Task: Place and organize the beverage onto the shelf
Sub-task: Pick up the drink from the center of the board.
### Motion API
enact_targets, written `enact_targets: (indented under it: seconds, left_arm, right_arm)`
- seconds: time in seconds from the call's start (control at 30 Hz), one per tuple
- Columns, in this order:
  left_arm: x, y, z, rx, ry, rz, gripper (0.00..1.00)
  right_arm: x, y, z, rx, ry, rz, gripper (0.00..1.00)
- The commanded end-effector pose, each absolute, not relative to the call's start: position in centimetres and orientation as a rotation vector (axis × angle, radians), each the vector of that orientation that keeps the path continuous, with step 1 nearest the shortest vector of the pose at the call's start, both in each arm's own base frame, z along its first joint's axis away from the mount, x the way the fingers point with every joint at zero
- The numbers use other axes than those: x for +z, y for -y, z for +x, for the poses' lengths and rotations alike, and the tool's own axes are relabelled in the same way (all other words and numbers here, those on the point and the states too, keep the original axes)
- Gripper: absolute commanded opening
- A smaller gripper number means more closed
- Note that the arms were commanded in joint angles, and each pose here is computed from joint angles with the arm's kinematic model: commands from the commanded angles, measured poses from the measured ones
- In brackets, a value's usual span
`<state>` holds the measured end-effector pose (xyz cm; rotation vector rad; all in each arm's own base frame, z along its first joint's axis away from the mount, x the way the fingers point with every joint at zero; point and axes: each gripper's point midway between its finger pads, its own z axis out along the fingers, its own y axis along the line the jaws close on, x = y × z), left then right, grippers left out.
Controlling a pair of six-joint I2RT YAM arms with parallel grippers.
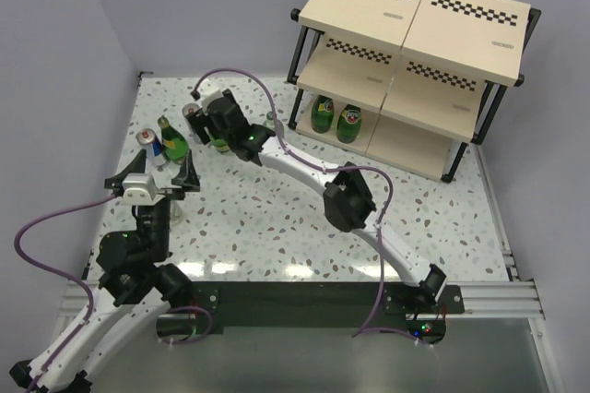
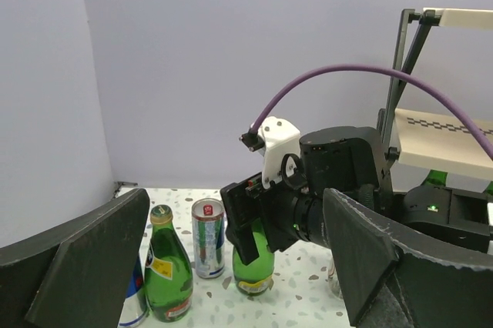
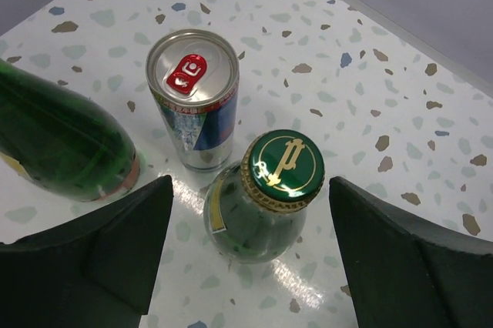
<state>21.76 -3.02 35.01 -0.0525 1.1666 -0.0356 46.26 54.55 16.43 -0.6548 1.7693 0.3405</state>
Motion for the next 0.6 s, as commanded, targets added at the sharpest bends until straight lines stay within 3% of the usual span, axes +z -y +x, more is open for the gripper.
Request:
enact_targets:
  seconds: [0.0, 0.1, 0.2, 0.23, 0.33, 0.43, 0.57]
  left_arm:
    - [35.4, 2.5, 21.8, -0.009, -1.145, -0.068, 1.0]
    - [35.3, 2.5, 21.9, -0.001, -1.148, -0.071, 1.0]
    - [35.2, 2.5, 22.0, 0.009, -1.152, -0.066, 1.0]
    - [35.2, 2.4, 22.1, 0.011, -1.152, -0.068, 1.0]
    - [35.1, 2.2, 22.1, 0.024, -1.154, -0.07, 1.0]
    - [35.1, 2.2, 22.1, 0.026, -1.154, -0.061, 1.0]
    - [35.1, 2.4, 22.0, 0.02, -1.151, -0.054, 1.0]
  right_arm:
    - [21.1, -54.3, 48.8, 0.379, -1.651, -0.519, 0.84]
    - [20.5, -54.6, 49.2, 0.406, -1.646, -0.538, 0.72]
    - [20.3, -54.9, 49.2, 0.443, -1.645, -0.574, 0.53]
    - [20.7, -55.0, 49.2, 0.456, -1.638, -0.578, 0.4]
    - [21.2, -55.5, 48.6, 0.514, -1.633, -0.633, 0.16]
    - [21.9, -55.8, 47.4, 0.561, -1.641, -0.69, 0.02]
    - [23.0, -55.8, 45.6, 0.621, -1.659, -0.767, 0.0]
